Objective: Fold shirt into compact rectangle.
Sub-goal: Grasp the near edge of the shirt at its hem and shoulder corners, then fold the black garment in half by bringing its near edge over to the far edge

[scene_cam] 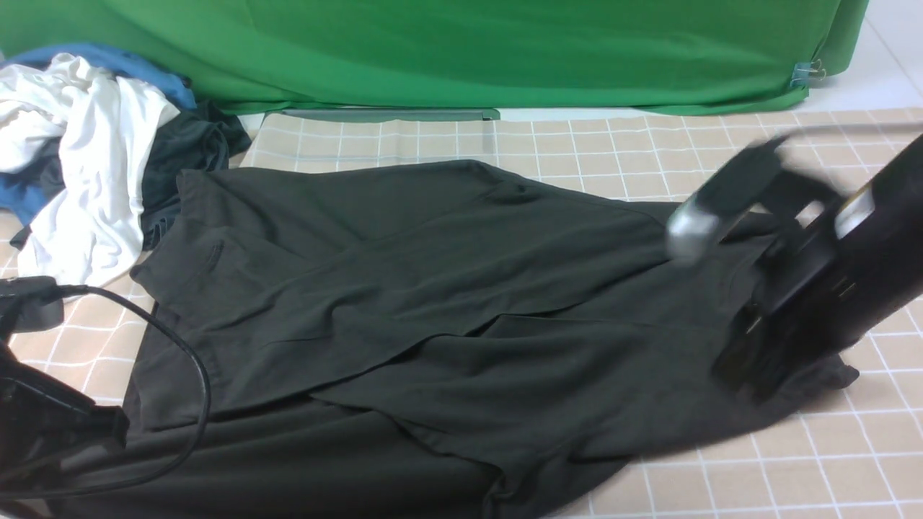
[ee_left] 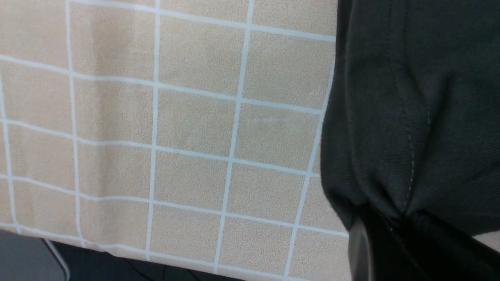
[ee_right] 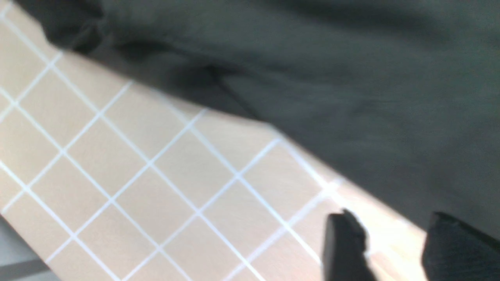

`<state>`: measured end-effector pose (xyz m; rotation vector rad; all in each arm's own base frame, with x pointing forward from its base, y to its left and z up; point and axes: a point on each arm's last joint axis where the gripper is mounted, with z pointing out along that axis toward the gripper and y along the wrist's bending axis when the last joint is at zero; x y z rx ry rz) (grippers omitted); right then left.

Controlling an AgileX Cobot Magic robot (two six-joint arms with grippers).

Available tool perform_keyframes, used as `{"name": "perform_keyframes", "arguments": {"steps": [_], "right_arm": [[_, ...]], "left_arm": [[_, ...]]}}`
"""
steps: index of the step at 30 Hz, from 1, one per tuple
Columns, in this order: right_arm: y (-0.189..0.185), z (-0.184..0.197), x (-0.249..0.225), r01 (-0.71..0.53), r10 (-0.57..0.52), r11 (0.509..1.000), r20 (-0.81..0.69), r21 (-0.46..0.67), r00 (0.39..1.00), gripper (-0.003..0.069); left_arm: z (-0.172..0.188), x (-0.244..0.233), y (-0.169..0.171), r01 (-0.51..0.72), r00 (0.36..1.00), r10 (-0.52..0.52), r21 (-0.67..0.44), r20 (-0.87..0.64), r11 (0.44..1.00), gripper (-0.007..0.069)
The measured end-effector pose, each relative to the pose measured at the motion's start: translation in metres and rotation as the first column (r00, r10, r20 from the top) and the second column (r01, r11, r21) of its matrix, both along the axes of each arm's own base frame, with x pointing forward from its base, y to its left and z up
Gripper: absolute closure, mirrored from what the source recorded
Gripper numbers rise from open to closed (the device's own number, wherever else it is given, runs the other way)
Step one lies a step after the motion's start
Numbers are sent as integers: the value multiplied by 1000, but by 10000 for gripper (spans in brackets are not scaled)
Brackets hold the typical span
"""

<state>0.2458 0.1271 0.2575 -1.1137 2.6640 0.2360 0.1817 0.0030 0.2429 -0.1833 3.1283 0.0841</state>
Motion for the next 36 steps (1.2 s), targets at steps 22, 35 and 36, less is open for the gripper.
{"name": "perform_keyframes", "arguments": {"steps": [22,35,36], "right_arm": [[41,-93,33,-150,167,979,125,-136,978,533],[34,-13,89,-47,92,989,337,-142,937,592],[31,-7,96,-32,79,990,357,-135,931,592]], "left_arm": [[5,18,-8,-50,981,69,-104,181,993,591],[72,100,-10,-75,855,148,-164,496,984,591],[73,113,-8,-80,849,155,-166,506,983,591]]}}
